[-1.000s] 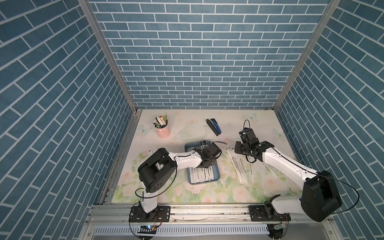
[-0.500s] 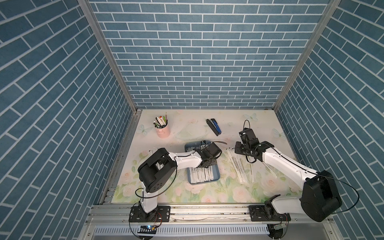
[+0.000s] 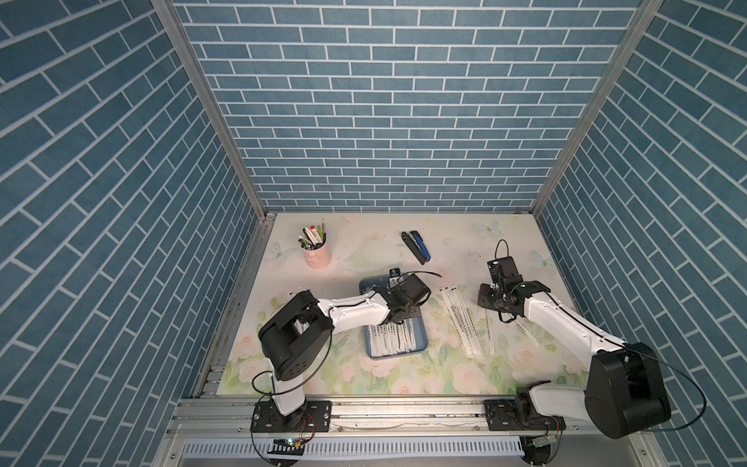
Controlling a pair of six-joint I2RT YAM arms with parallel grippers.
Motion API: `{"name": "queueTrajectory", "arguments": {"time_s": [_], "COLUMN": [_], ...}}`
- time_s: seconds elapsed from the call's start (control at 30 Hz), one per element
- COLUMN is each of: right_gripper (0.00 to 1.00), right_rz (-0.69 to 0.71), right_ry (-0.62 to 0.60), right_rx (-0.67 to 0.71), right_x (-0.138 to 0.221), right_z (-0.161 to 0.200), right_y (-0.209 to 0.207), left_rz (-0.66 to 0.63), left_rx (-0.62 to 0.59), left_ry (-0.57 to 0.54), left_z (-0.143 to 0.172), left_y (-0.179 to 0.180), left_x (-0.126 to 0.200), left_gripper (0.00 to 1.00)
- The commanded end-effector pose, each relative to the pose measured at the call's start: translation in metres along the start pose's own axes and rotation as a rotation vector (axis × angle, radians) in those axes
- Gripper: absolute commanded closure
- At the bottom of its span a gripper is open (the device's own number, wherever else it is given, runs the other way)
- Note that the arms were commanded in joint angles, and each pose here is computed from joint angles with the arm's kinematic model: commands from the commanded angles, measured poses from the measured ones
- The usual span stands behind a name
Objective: Put the straws into the storage box
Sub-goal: Place the straw in the storage box, then pick up the straw from the center of the board.
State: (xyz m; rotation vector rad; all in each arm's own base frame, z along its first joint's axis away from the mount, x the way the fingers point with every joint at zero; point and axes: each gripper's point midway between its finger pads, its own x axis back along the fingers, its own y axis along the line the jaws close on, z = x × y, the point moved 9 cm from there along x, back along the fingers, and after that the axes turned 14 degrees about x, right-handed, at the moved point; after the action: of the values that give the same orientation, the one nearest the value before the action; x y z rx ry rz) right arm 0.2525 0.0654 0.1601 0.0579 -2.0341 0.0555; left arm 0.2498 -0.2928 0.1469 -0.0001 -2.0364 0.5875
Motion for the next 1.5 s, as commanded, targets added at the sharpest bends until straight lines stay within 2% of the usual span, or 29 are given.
{"name": "queueTrajectory", "arguments": {"time_s": [0.0,0.1,0.17,0.23,0.37,0.5,0.7,1.03,1.23,1.47], "right_gripper": [0.69,0.65,0.65,0.66,0.7,0.73,0.77,0.93,0.97,0.97], "right_rz": [-0.017,-0.014,-0.006,-0.005,0.004,0.008,0.015,0.02,0.001,-0.092], "right_ry": [0.074,0.104,0.13,0.146,0.156,0.173,0.189,0.21,0.183,0.108], "right_rx": [0.043,0.041,0.045,0.046,0.048,0.054,0.065,0.081,0.127,0.206], "right_x": [-0.001,-0.007,-0.015,-0.02,-0.025,-0.032,-0.042,-0.048,-0.035,0.005], "right_z": [0.017,0.026,0.033,0.037,0.039,0.041,0.041,0.045,0.033,-0.001], "right_y": [-0.005,-0.007,-0.008,-0.008,-0.009,-0.008,-0.008,-0.008,0.0,0.031], "left_rz": [-0.005,-0.023,-0.037,-0.049,-0.072,-0.063,-0.047,-0.057,-0.066,-0.085], "left_rx": [-0.052,-0.039,-0.03,-0.006,0.035,0.064,0.077,0.055,0.045,0.05], "left_ry": [-0.187,-0.348,-0.438,-0.49,-0.5,-0.498,-0.457,-0.449,-0.454,-0.473], "left_z": [-0.033,-0.055,-0.066,-0.079,-0.092,-0.092,-0.087,-0.087,-0.088,-0.091], "left_y": [-0.004,0.014,0.033,0.056,0.094,0.109,0.109,0.107,0.107,0.113], "left_x": [0.047,0.082,0.099,0.111,0.115,0.114,0.103,0.098,0.098,0.102], "left_gripper": [0.68,0.58,0.49,0.45,0.45,0.44,0.44,0.44,0.44,0.45]}}
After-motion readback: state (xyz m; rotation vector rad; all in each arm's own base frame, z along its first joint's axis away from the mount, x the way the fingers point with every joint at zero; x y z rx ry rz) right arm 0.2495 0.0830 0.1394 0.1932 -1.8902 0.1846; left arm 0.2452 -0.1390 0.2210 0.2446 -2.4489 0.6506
